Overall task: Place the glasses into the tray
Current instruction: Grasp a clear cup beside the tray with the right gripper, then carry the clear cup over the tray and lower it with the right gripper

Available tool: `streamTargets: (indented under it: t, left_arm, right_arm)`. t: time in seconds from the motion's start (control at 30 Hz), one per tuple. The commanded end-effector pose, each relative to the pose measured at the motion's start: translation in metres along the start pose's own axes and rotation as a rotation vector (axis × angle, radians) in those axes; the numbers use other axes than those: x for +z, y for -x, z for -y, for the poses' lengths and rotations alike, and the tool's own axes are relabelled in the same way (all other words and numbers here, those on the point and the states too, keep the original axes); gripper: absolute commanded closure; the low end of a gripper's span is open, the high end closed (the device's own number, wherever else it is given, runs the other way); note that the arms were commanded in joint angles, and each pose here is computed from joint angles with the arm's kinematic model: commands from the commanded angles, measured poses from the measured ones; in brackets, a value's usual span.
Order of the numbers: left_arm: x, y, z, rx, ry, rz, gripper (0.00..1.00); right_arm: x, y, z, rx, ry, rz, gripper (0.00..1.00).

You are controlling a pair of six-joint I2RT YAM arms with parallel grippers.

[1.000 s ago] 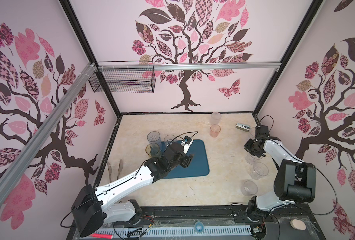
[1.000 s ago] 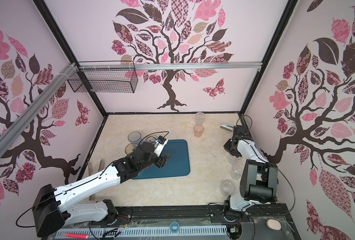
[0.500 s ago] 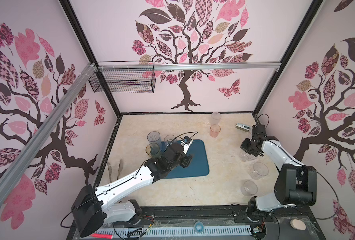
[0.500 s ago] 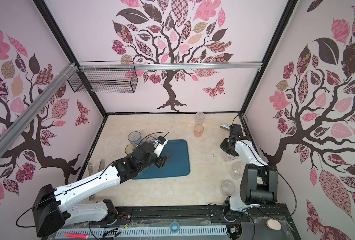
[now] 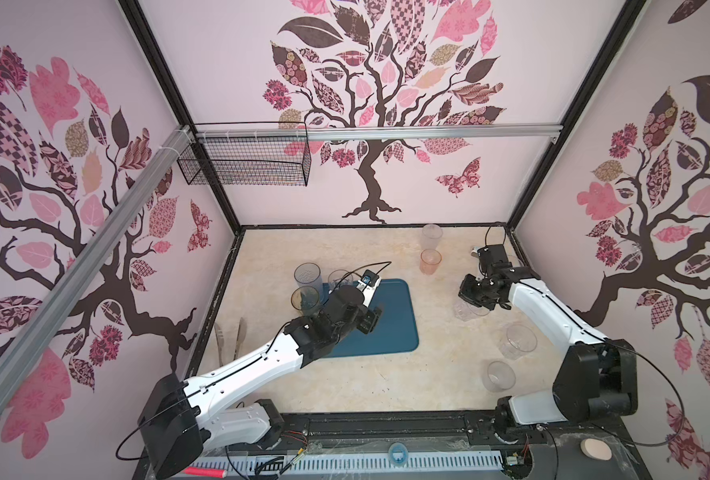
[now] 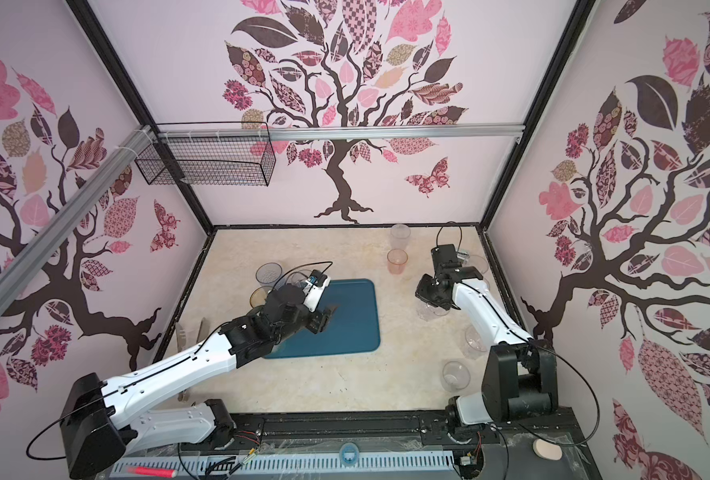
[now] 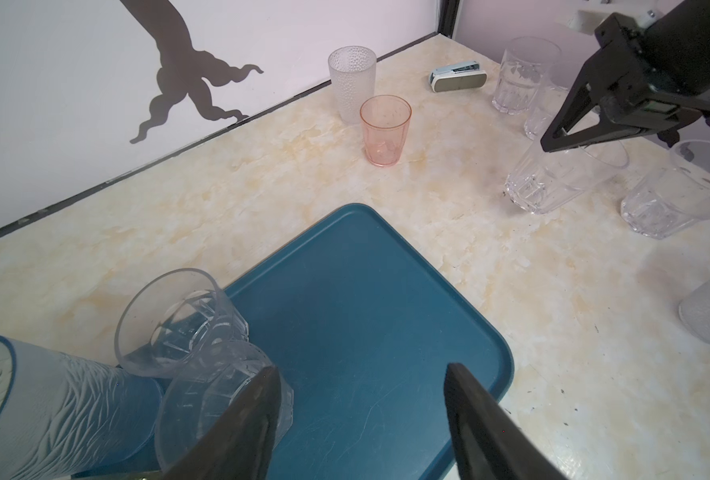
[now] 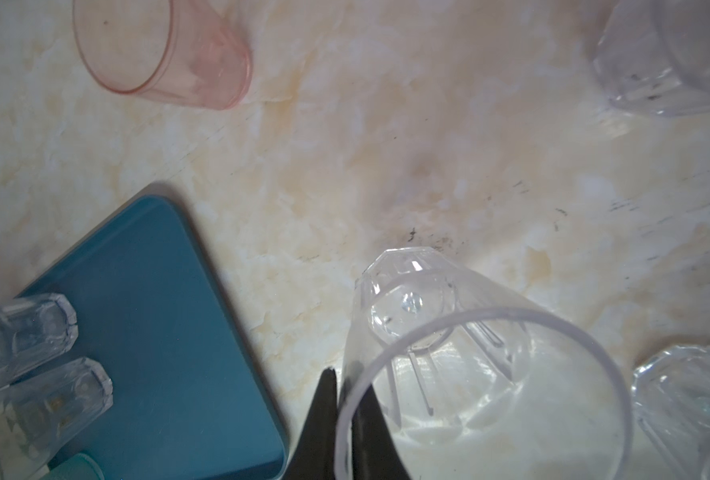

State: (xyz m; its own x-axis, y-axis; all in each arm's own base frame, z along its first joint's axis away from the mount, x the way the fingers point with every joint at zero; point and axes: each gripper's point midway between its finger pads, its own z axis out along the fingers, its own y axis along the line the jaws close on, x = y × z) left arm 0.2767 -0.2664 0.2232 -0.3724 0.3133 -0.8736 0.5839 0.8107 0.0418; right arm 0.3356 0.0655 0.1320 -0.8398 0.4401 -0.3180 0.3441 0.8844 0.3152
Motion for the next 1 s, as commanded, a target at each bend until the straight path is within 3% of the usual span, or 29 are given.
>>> streamTargets:
  t: [0.0, 0.3, 0.43, 0.6, 0.97]
  left_arm:
    - [-0.008, -0.003, -0.022, -0.037, 0.069, -0.013, 0.34]
    - [-0.060, 0.013, -0.079, -0.083, 0.234, 0.029, 0.34]
    - [-0.087, 0.000, -0.112, -0.112, 0.361, -0.013, 0.34]
    - [-0.115, -0.020, -0.149, -0.244, 0.463, -0.041, 0.34]
    - [-0.147, -0.024, -0.172, -0.426, 0.570, -0.046, 0.35]
  right_arm:
    - [-0.022, -0.011, -0.026, -0.061, 0.025, 0.004, 0.93]
    - [-0.039, -0.078, -0.113, -0.337, 0.052, -0.059, 0.94]
    - [-0.038, -0.125, -0.157, -0.435, 0.090, -0.080, 0.94]
    - [-0.028, -0.179, -0.195, -0.558, 0.105, -0.103, 0.95]
    - [0.008, -0.247, -0.251, -0.739, 0.112, -0.162, 0.96]
